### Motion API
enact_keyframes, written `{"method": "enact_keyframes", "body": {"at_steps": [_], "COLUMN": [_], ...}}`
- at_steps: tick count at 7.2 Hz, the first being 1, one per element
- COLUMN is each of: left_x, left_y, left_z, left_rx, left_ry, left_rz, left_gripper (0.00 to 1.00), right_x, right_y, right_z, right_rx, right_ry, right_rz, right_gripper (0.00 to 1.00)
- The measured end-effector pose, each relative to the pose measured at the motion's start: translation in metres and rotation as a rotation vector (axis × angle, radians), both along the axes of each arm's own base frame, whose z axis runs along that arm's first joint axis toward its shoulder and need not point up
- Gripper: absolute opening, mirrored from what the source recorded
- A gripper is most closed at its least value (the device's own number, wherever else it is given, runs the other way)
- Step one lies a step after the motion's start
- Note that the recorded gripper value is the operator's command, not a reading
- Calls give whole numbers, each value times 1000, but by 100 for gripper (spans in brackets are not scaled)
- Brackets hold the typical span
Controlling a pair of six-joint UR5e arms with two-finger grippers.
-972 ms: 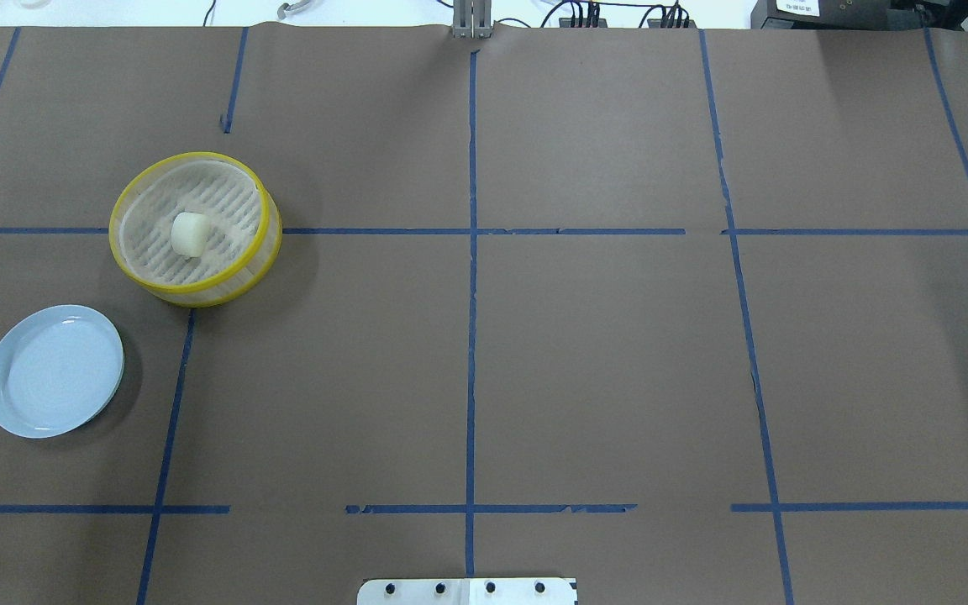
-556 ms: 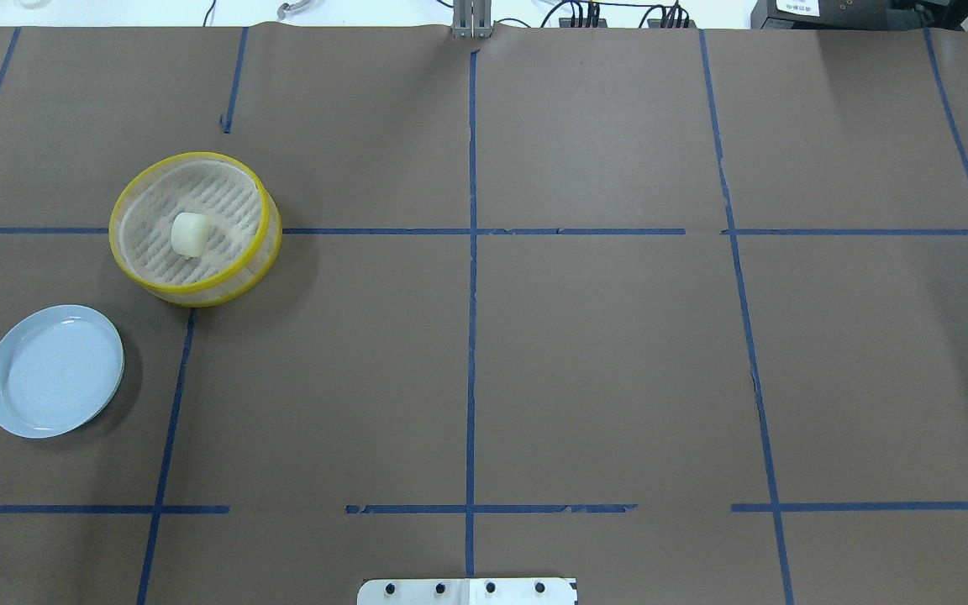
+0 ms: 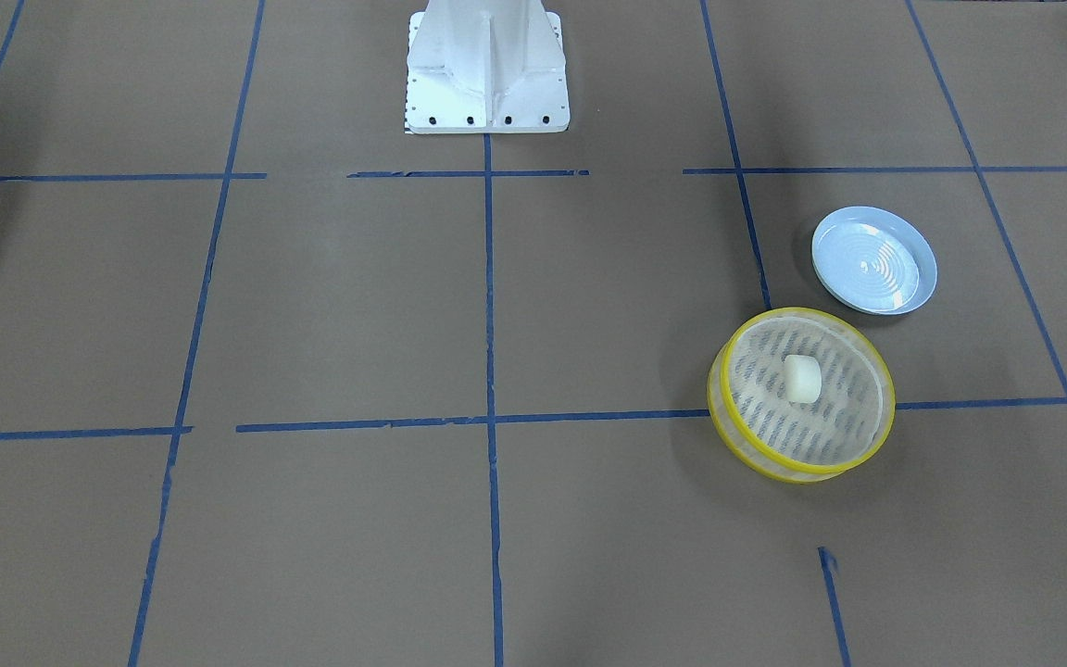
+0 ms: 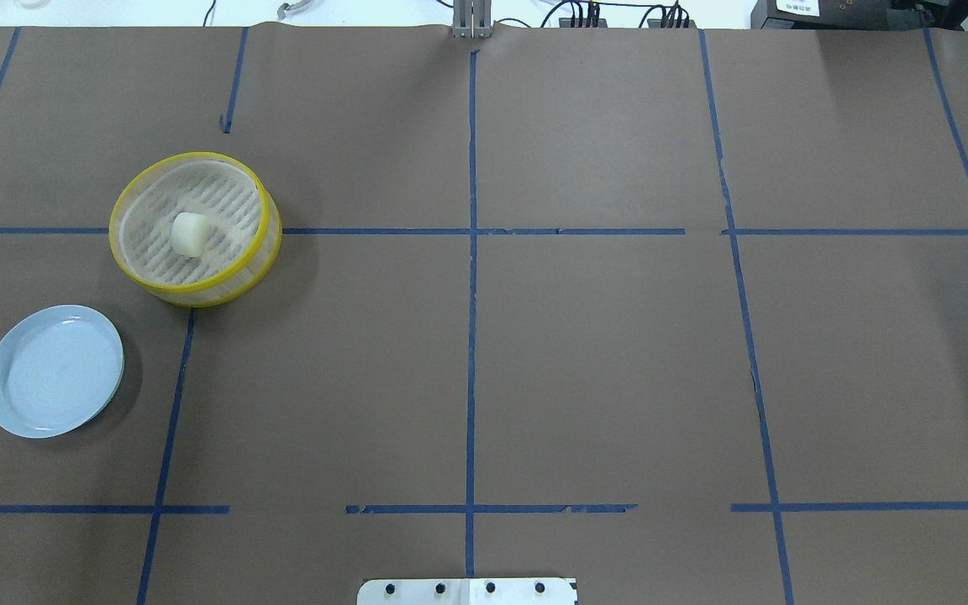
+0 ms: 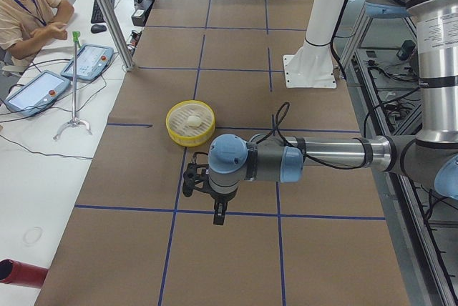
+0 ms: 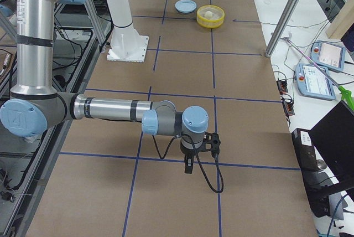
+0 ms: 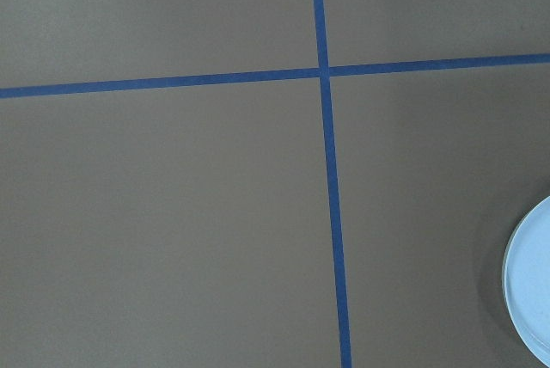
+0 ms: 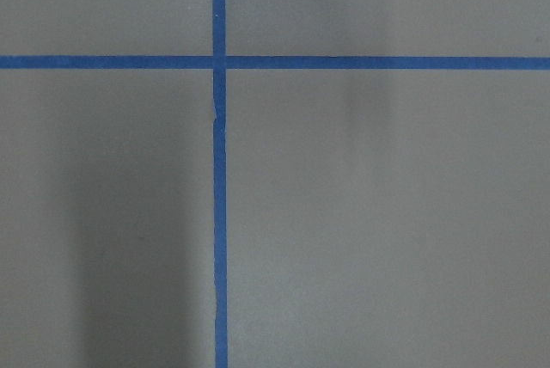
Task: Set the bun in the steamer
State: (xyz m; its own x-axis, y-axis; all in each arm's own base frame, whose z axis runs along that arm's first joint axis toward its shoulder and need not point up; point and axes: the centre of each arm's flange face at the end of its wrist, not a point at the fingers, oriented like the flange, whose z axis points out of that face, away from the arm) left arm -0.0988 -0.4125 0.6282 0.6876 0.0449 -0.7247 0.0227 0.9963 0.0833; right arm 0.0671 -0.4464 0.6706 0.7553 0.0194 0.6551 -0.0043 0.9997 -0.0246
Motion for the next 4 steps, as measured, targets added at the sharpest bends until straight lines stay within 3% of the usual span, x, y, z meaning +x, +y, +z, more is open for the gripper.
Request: {"method": "enact_keyframes", "body": {"at_steps": [4], "left_x": [0], "left_y": [-13], "left_z": [-9], "left_rx": [-20], "left_ry": [9], "left_rz": [2], "left_gripper": [100], "right_x": [0], "right_y": [0], "right_z": [0], "right_rx": [0], "right_ry": [0], "right_rz": [0], "right_gripper": [100]}}
